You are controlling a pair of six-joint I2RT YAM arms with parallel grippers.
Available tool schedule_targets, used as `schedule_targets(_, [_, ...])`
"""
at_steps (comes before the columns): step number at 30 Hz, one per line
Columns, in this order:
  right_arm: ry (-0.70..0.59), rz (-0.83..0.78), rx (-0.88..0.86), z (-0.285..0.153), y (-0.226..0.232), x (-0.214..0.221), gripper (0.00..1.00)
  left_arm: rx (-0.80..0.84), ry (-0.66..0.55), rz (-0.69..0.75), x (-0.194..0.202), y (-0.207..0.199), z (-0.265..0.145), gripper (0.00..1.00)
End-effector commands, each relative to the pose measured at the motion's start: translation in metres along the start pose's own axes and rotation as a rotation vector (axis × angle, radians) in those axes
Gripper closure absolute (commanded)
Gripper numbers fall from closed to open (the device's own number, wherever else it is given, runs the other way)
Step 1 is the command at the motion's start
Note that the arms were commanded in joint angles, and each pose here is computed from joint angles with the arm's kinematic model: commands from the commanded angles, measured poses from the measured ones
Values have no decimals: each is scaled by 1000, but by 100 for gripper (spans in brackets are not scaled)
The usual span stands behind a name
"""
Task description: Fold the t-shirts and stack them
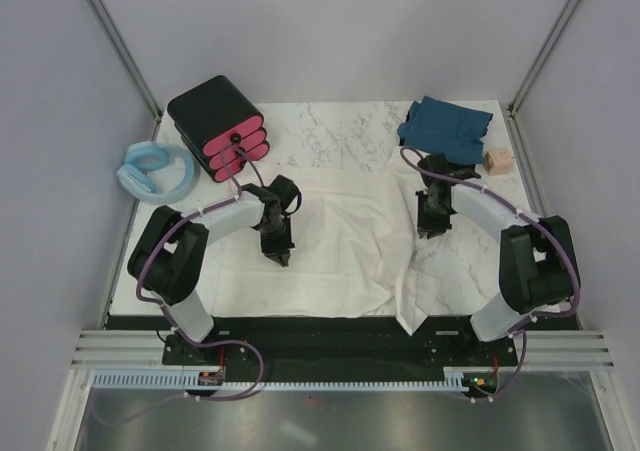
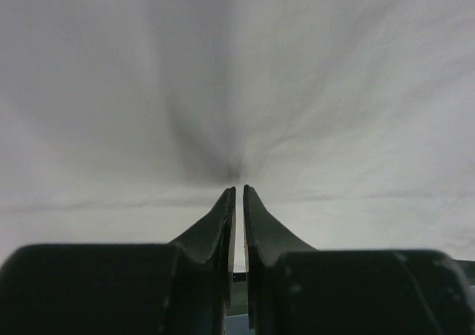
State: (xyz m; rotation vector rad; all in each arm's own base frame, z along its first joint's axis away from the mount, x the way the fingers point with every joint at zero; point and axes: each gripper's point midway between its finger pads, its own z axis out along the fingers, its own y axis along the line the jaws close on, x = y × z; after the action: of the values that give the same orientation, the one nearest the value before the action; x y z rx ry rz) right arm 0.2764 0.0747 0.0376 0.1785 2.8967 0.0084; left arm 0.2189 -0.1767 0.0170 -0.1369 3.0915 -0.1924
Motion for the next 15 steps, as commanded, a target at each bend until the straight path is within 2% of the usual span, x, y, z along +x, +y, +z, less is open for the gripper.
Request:
schedule_targets(1, [-135, -22, -52, -49, 12, -38, 72, 43, -51, 45, -4, -5, -14, 85])
schedule_targets(3, [-154, -25, -54, -55, 13, -46, 72, 43, -48, 43, -3, -5, -13, 85])
schedule_targets(15, [-25, -42, 1, 2, 11, -24, 74, 35, -26, 50, -5, -10, -8, 83])
